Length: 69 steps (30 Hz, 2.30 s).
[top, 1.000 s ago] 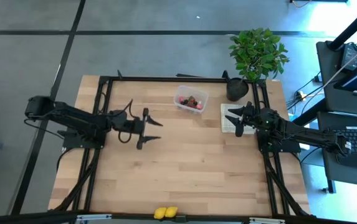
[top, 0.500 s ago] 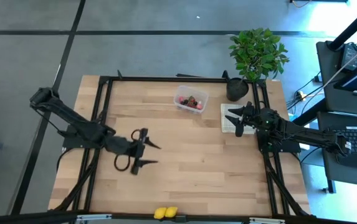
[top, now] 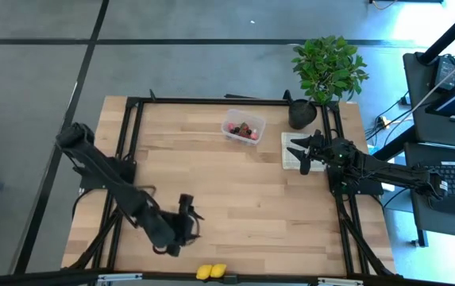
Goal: Pick and placing Produce into tupperware
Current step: Put the left lemon into the transparent container
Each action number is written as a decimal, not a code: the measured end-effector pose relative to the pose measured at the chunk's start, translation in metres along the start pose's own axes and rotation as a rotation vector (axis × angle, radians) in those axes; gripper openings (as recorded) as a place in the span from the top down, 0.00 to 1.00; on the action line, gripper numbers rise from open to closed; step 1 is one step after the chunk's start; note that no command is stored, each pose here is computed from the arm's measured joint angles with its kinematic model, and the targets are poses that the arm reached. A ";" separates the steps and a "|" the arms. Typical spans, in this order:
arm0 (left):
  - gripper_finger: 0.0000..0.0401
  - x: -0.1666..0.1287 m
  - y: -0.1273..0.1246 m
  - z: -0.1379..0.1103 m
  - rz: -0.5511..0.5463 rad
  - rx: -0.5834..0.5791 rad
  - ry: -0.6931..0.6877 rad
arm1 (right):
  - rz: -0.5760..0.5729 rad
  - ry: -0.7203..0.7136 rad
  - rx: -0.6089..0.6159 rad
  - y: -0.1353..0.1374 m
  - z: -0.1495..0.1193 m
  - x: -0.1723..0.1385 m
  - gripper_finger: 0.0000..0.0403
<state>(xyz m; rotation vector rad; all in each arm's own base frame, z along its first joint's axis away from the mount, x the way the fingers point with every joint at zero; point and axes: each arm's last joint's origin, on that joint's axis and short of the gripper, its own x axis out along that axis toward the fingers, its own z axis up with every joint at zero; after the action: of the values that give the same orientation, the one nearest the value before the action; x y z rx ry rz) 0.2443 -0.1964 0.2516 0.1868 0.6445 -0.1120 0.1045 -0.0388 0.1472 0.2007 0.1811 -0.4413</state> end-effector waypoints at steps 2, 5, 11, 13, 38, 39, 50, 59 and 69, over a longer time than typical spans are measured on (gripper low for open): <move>0.38 0.009 -0.009 0.002 0.003 -0.012 0.042 | 0.000 0.000 -0.001 0.000 0.000 0.000 0.52; 0.38 0.017 -0.024 0.008 -0.017 -0.017 0.061 | 0.000 0.000 -0.004 0.000 0.000 0.000 0.52; 0.38 0.025 -0.050 0.022 -0.085 -0.090 0.091 | 0.000 0.000 -0.003 0.000 0.000 0.000 0.52; 0.38 0.029 -0.057 0.024 -0.082 -0.102 0.122 | 0.000 -0.001 0.001 0.000 0.000 0.000 0.52; 0.38 0.069 -0.110 0.027 -0.036 -0.323 0.381 | 0.000 0.000 0.000 0.000 0.000 0.000 0.52; 0.38 0.070 -0.110 0.027 -0.022 -0.329 0.397 | 0.000 0.000 0.000 0.000 0.000 0.000 0.52; 0.39 0.084 -0.123 0.029 -0.042 -0.353 0.463 | 0.000 0.000 0.001 0.000 0.000 0.000 0.52; 0.41 0.089 -0.124 0.024 -0.031 -0.369 0.487 | 0.000 0.000 0.001 0.000 0.000 0.000 0.52; 0.41 0.105 -0.129 0.009 -0.036 -0.354 0.565 | 0.000 0.000 0.001 0.000 0.000 0.000 0.52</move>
<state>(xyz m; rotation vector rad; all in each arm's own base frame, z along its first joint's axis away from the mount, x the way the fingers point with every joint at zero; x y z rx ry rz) 0.3124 -0.3289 0.1773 -0.1435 1.2173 0.0252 0.1045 -0.0387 0.1472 0.2014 0.1812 -0.4414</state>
